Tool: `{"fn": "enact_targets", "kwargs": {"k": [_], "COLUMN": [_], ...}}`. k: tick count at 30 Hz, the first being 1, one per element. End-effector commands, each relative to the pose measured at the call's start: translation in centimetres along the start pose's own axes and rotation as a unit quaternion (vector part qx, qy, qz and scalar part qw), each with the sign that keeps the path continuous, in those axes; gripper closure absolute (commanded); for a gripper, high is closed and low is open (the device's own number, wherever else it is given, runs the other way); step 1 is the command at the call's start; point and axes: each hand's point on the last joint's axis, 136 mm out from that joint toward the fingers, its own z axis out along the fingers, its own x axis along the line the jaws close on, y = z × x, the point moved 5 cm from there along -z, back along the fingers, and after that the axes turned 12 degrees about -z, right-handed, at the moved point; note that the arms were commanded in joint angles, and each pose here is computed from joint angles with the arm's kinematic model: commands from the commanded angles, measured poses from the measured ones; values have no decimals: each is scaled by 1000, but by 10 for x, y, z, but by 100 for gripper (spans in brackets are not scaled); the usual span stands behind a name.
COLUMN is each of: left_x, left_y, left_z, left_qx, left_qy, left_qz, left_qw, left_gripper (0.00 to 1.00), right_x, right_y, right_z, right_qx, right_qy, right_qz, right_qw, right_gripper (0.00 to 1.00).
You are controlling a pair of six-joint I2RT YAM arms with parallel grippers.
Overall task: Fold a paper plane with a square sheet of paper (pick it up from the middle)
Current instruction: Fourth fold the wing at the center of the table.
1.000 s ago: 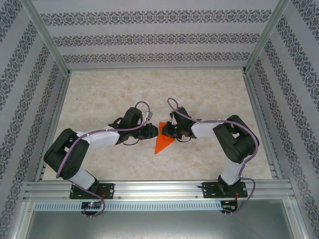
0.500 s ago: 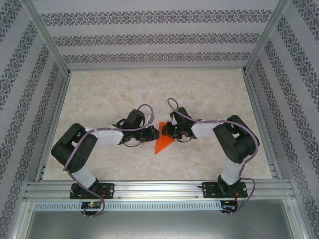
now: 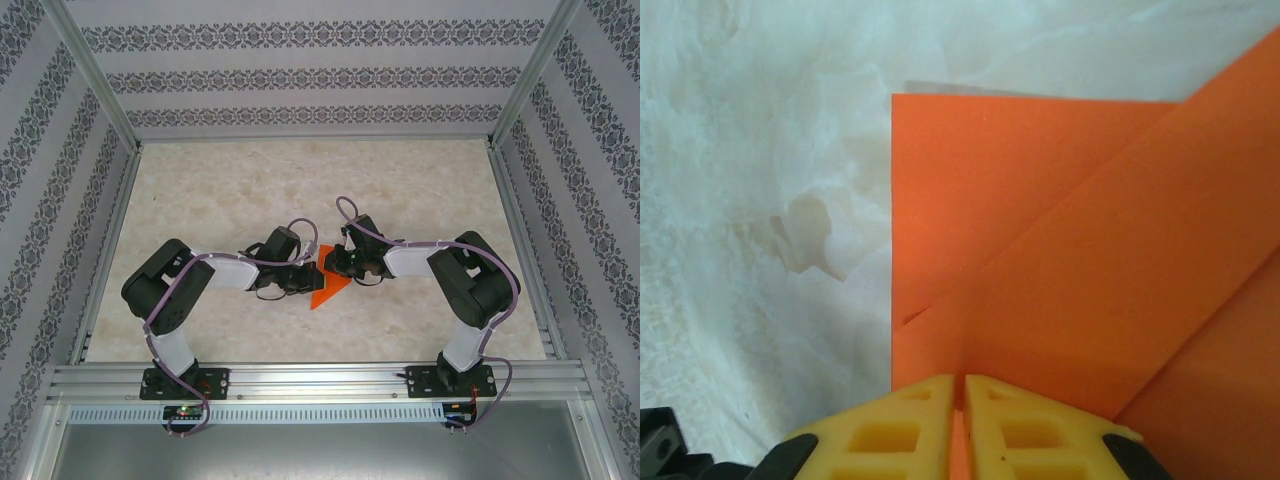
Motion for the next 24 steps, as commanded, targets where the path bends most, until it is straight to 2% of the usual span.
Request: {"fn": "enact_targets", "kwargs": {"k": [1, 8, 14, 19, 24], "left_x": [15, 48, 54, 51, 49], "left_y": [-9, -24, -25, -21, -20], "left_z": [5, 6, 7, 9, 9], "left_qx": [5, 15, 14, 11, 13], "left_qy": [44, 88, 95, 93, 95], "left_qz": [12, 4, 3, 3, 8], "left_qw": [999, 996, 995, 996, 995], "left_gripper": [92, 94, 97, 97, 98], "right_x": [-26, -7, 17, 17, 2], "right_y": [-31, -13, 2, -5, -12], "right_z": [7, -3, -22, -19, -3], "right_qx": [50, 28, -2, -5, 7], "right_qy": [-59, -35, -5, 8, -16], "right_qz": [26, 20, 10, 20, 30], "right_qw": [997, 999, 1000, 1000, 999], "right_gripper": [87, 85, 85, 88, 90]}}
